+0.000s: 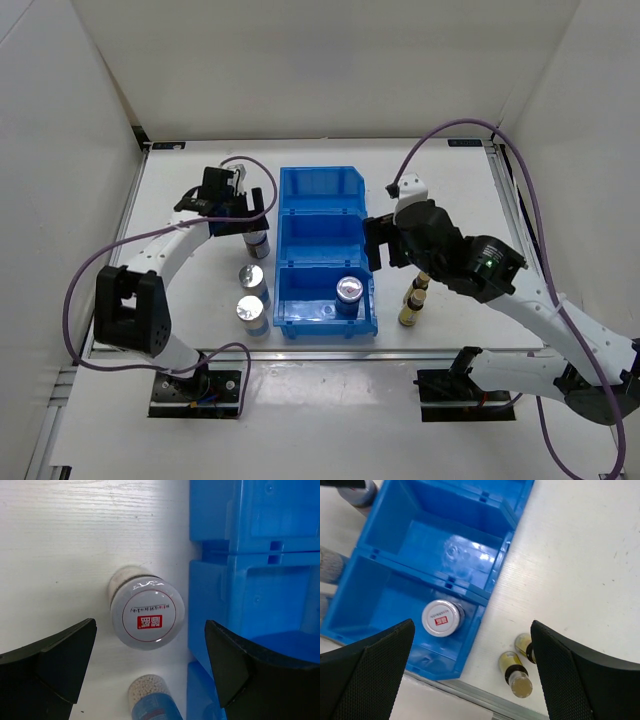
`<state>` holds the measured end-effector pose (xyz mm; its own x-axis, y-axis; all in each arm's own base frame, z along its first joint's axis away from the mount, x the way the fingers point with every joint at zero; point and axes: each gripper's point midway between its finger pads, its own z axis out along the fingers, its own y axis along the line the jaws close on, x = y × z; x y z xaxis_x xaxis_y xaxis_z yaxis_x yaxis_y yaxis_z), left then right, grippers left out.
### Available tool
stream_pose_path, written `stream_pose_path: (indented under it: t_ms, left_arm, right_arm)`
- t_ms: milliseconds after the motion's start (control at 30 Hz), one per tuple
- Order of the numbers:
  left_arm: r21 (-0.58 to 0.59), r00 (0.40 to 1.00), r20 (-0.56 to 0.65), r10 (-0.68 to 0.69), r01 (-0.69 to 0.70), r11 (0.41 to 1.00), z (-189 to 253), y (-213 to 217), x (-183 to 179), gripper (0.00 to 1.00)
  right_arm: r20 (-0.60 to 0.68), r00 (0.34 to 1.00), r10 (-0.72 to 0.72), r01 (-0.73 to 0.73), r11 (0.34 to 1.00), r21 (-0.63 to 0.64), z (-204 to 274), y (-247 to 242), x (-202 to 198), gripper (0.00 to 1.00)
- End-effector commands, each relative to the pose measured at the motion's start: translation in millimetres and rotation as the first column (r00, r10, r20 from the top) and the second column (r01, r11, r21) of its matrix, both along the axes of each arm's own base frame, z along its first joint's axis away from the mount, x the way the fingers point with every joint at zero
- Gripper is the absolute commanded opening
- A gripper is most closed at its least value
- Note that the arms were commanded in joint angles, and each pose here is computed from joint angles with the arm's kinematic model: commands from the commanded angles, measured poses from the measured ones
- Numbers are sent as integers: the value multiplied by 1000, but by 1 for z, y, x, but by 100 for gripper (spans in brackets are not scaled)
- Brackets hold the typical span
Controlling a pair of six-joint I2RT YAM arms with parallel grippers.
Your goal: Organize the condiment bottles
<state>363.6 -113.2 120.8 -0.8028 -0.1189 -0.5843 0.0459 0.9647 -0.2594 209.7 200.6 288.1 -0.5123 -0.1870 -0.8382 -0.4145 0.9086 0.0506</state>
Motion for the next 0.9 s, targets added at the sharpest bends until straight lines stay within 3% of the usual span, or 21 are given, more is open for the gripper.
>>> stream_pose_path:
  t_ms: [0,133,267,367,433,500,533,700,867]
  left_arm:
    - [26,1000,3,-7,7,1000,9,2,6,100]
    - [53,999,-41,7,-4,999,-5,3,15,100]
    - [81,995,-104,-10,19,997,-17,4,15,93]
    - [71,994,-108,-18,25,997,-18,2,16,83]
    - [63,994,-109,-23,30,998,-15,0,16,69]
    - [41,997,-76,-22,26,999,5,-3,20,52]
    - [30,998,-59,-12,14,999,15,-4,21,49]
    - [-51,987,161,-3,12,999,110,-9,25,45]
    - [-100,961,278,-8,37,994,171,-12,14,37]
  right_arm:
    - [-1,1000,-28,28,998,-49,-10,-9,1,100]
    - [-15,999,-40,39,997,-70,-21,-12,0,100]
    - [0,999,-42,42,997,-70,-21,-11,3,100]
    - [8,999,-31,31,996,-82,-16,-7,7,100]
    - [7,999,-38,38,995,-94,-17,-8,8,100]
    - [23,998,-58,61,993,-104,-15,-11,11,100]
    - [23,998,-59,61,993,-104,-15,-11,11,100]
    - [21,995,-94,96,990,-99,-13,-19,9,100]
    - [34,990,-140,143,983,-114,-11,-33,8,100]
